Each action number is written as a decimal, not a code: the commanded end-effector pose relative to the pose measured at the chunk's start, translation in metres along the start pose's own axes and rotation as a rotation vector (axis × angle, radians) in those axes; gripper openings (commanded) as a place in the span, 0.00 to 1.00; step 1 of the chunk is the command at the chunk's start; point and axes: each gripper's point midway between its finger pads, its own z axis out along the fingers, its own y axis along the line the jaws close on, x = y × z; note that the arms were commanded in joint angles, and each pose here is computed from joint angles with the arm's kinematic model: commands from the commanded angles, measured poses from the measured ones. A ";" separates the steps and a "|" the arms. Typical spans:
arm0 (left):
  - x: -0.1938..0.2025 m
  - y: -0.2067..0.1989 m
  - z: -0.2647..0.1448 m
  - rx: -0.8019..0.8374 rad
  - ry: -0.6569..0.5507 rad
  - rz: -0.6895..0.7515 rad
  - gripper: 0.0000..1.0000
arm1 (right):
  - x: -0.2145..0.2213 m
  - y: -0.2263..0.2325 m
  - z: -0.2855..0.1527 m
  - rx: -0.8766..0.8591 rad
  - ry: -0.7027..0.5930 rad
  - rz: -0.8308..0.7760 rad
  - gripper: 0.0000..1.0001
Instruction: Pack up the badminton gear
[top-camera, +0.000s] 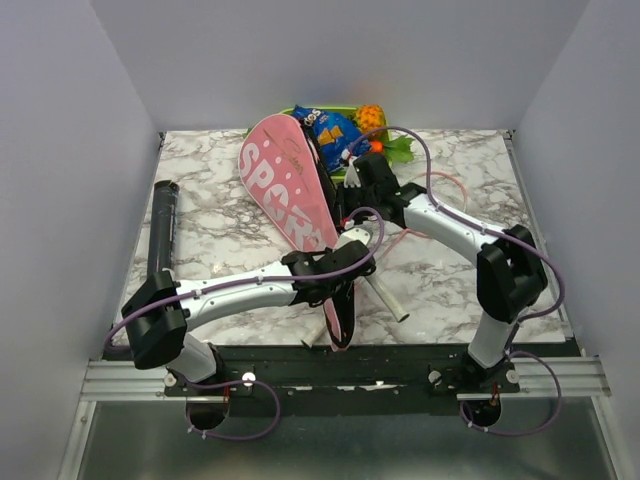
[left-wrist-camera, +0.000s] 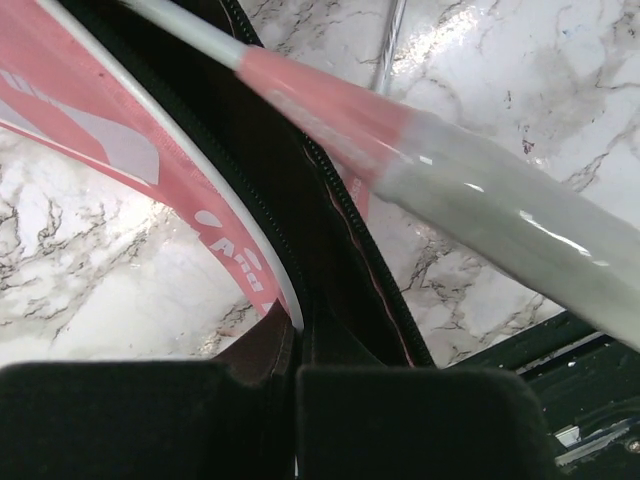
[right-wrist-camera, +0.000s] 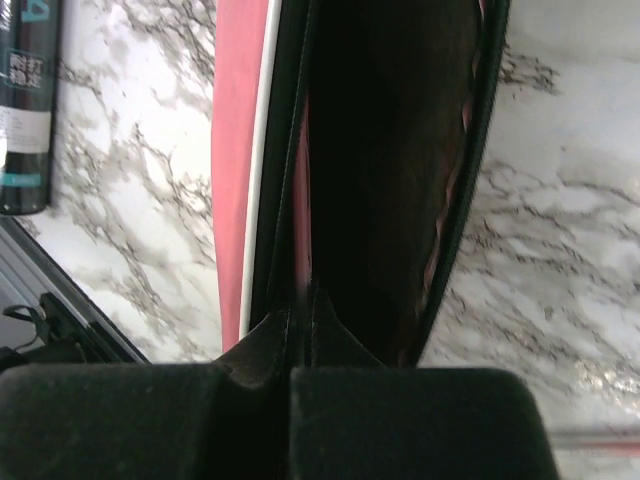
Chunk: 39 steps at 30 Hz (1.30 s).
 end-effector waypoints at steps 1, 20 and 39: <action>-0.019 -0.017 -0.007 0.055 -0.070 0.004 0.00 | -0.048 0.038 0.006 -0.128 -0.105 0.024 0.01; -0.013 0.006 -0.019 0.005 -0.114 0.004 0.00 | 0.019 -0.024 -0.125 0.263 -0.053 -0.008 0.66; -0.011 0.003 -0.028 0.058 -0.145 -0.051 0.00 | 0.143 -0.062 -0.148 0.290 0.299 0.042 0.67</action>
